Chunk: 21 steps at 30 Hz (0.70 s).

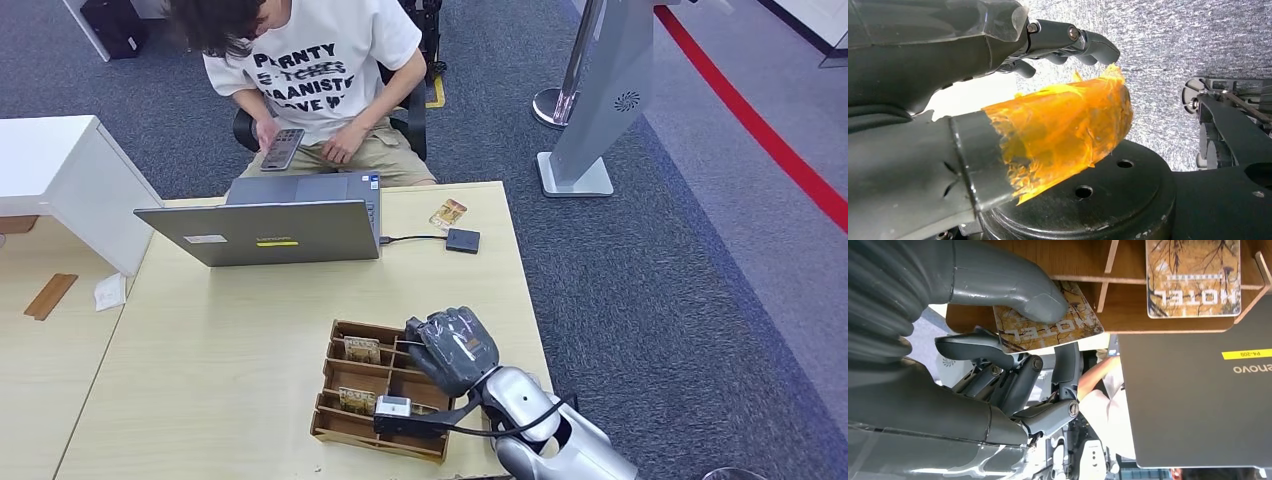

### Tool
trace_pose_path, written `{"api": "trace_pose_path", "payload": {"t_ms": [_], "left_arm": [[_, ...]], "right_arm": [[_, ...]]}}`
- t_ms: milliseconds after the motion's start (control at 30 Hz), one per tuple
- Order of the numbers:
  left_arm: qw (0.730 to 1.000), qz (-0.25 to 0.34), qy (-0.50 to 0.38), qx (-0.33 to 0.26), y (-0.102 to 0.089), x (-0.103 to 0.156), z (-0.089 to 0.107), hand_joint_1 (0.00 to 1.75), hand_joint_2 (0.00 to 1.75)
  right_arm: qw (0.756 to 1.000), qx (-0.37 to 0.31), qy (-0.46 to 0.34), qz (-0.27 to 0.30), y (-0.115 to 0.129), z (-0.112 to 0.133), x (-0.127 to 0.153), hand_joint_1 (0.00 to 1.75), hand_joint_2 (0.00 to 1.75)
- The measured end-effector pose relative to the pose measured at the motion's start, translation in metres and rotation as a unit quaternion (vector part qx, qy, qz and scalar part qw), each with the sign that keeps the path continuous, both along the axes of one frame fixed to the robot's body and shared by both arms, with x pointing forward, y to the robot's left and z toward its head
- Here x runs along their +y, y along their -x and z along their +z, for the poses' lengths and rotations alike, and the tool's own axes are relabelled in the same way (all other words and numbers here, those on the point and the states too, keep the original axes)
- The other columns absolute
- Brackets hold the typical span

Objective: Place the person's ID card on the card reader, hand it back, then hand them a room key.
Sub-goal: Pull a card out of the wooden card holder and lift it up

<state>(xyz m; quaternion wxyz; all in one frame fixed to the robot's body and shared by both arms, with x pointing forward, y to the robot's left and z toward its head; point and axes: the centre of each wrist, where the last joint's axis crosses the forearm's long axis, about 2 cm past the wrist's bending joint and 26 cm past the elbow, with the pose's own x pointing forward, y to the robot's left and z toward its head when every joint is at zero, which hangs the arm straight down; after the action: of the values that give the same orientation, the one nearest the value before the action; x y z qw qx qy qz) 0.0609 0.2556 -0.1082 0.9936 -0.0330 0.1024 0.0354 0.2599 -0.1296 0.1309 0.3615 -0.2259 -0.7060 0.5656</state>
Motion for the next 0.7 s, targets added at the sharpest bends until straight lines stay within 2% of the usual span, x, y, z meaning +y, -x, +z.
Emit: {"api": "trace_pose_path", "payload": {"t_ms": [300,700], "left_arm": [[1.000,0.002,-0.002,0.001,0.000,0.000,0.000,0.00,0.00],[1.000,0.003,-0.005,0.001,0.001,0.000,0.000,0.00,0.00]], "right_arm": [[1.000,-0.004,-0.004,0.001,0.002,-0.002,0.001,1.75,1.75],[0.998,-0.050,-0.049,0.003,0.012,0.003,0.004,1.75,1.75]]}}
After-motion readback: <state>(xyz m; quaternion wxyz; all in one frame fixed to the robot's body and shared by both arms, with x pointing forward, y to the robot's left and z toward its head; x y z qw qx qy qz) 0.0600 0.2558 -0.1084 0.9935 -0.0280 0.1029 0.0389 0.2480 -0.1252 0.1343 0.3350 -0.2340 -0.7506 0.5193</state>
